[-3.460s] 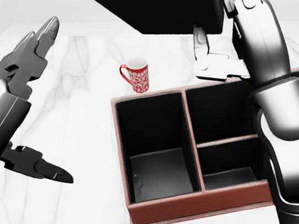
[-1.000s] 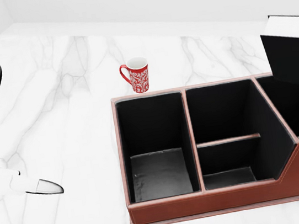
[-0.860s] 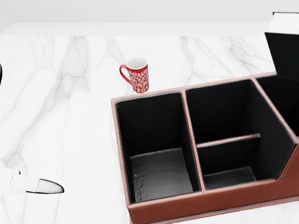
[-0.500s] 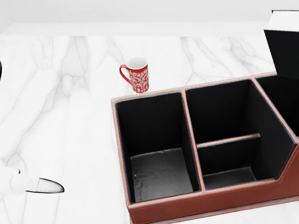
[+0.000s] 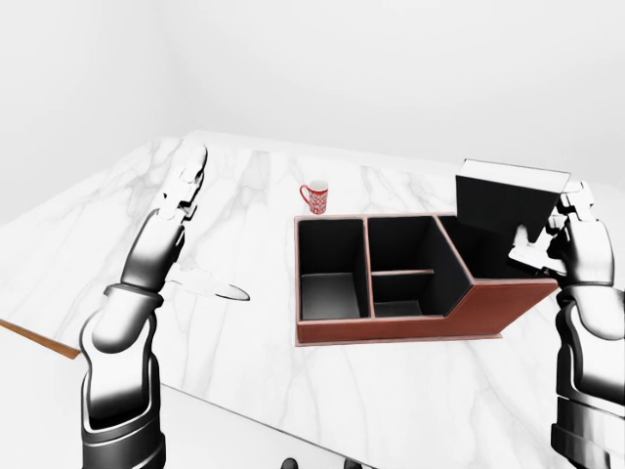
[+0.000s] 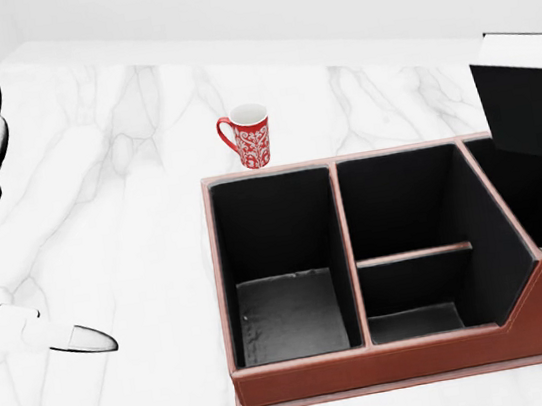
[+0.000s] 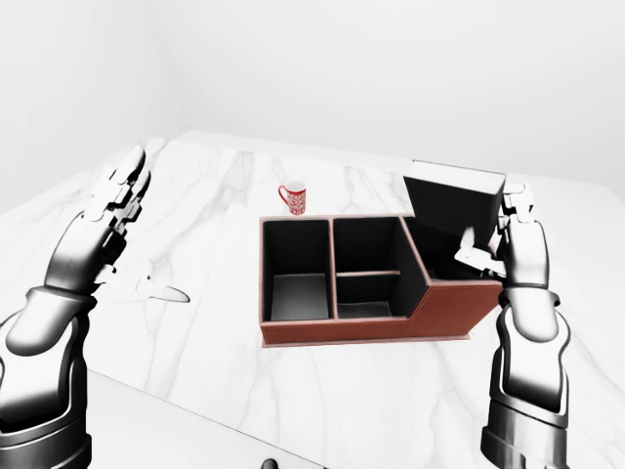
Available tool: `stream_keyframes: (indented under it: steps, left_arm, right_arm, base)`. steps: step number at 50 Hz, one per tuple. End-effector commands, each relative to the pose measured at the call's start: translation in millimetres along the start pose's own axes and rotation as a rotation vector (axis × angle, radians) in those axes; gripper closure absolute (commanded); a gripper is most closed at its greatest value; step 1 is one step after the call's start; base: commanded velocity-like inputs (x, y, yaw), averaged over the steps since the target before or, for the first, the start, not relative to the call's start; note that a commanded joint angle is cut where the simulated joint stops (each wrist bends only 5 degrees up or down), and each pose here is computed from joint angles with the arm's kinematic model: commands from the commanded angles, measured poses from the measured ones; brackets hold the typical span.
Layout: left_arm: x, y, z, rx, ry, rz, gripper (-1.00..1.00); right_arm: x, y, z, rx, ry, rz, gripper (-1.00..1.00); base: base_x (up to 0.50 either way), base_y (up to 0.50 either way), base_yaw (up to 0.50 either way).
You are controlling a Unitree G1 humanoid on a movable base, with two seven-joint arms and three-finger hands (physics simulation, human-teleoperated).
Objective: Pick up the book and place it in the right compartment of the caddy.
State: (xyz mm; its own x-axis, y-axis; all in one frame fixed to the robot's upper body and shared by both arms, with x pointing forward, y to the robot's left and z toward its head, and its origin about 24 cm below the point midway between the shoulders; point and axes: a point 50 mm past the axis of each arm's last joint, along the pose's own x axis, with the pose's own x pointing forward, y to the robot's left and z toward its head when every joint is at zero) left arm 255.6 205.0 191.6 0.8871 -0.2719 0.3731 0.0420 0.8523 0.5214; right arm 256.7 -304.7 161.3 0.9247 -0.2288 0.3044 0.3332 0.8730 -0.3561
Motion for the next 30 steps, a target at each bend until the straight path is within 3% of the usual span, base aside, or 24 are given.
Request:
stream_keyframes:
  steps: [1,9,12,30]
  left_arm:
    - [1.0,4.4,8.9,-0.022,-0.051,0.023,-1.0]
    - [0.5,3.3,6.8,-0.026,-0.042,0.02,-1.0]
    - [1.2,6.1,17.8,0.0,-0.087,0.021,-1.0]
    - [0.8,2.6,6.7,-0.025,-0.041,0.015,-1.0]
  right_arm:
    - [0.5,-3.6,0.8,0.082,-0.015,-0.029,1.0]
    - [1.0,-0.6,-4.6,0.087,0.009,-0.024,1.0]
    - [0.2,0.6,-8.3,0.09,0.024,-0.022,1.0]
    - [-1.9,2.2,-17.2,0.093,0.062,-0.02,1.0]
  base:
    - [0.0,0.0,0.0]
    - [0.0,0.0,0.0]
    - [0.0,0.0,0.0]
    - [0.0,0.0,0.0]
